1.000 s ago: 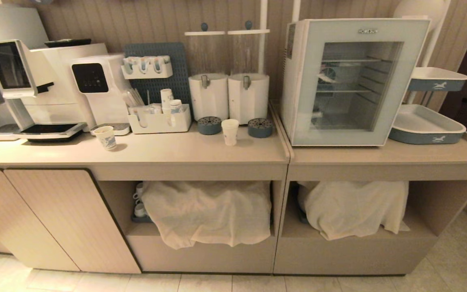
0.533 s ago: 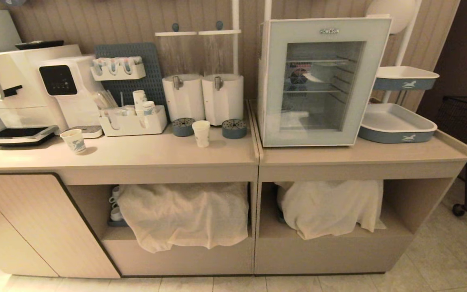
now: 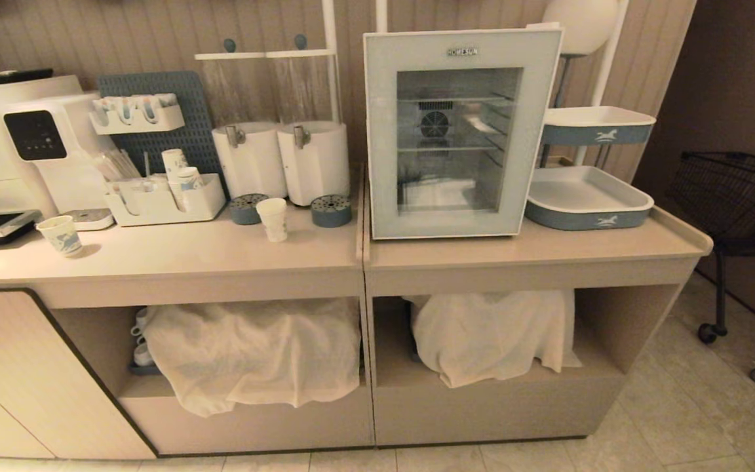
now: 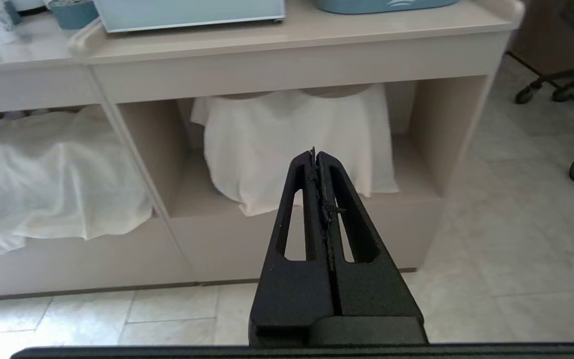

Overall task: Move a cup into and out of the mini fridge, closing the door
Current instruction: Open the freezer door

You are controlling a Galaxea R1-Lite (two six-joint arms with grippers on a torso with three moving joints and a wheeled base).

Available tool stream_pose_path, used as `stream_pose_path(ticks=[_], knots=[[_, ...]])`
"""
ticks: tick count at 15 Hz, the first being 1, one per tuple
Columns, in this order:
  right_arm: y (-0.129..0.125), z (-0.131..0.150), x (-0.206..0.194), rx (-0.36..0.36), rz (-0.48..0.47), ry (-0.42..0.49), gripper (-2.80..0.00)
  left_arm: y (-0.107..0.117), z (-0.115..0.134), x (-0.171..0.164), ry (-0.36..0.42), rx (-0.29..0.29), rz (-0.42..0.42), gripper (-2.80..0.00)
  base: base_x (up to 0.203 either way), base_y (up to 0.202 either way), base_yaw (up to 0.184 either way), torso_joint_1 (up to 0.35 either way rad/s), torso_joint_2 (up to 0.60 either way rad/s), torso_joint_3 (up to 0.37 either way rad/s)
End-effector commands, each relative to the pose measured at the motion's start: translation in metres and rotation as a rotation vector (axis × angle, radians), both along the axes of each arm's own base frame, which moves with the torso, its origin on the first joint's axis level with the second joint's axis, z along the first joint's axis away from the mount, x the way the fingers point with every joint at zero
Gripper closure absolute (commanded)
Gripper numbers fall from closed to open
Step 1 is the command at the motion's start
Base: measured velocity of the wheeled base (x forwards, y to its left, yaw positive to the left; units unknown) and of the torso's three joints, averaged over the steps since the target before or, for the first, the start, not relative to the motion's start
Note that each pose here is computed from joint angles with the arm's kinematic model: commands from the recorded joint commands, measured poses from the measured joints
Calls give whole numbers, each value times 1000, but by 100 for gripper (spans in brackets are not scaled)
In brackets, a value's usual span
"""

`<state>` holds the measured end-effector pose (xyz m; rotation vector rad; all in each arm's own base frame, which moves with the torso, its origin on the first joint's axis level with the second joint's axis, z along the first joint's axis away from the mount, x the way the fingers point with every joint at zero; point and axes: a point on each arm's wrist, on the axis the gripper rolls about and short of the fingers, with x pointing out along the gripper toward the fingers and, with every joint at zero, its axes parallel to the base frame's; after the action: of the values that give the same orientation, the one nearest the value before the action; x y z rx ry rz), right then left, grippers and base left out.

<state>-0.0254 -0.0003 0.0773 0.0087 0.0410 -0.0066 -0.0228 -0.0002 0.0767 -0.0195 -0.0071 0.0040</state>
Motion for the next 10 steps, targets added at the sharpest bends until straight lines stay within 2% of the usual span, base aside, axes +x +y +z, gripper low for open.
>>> stream_pose_path(ticks=[1,6,8,10], knots=[[0,0,0,0,0,3,0,0,0,0,-1,0,1,0,0,-194,-10,2,2,2],[0,0,0,0,0,2,0,0,0,0,-1,-2,1,0,1,-191,-10,5,2,2],[0,0,0,0,0,2,0,0,0,0,-1,-2,1,0,63,-187,-14,0,2,2],[0,0,0,0,0,2,0,0,0,0,-1,-2,1,0,87,-98,-18,1,0,1]])
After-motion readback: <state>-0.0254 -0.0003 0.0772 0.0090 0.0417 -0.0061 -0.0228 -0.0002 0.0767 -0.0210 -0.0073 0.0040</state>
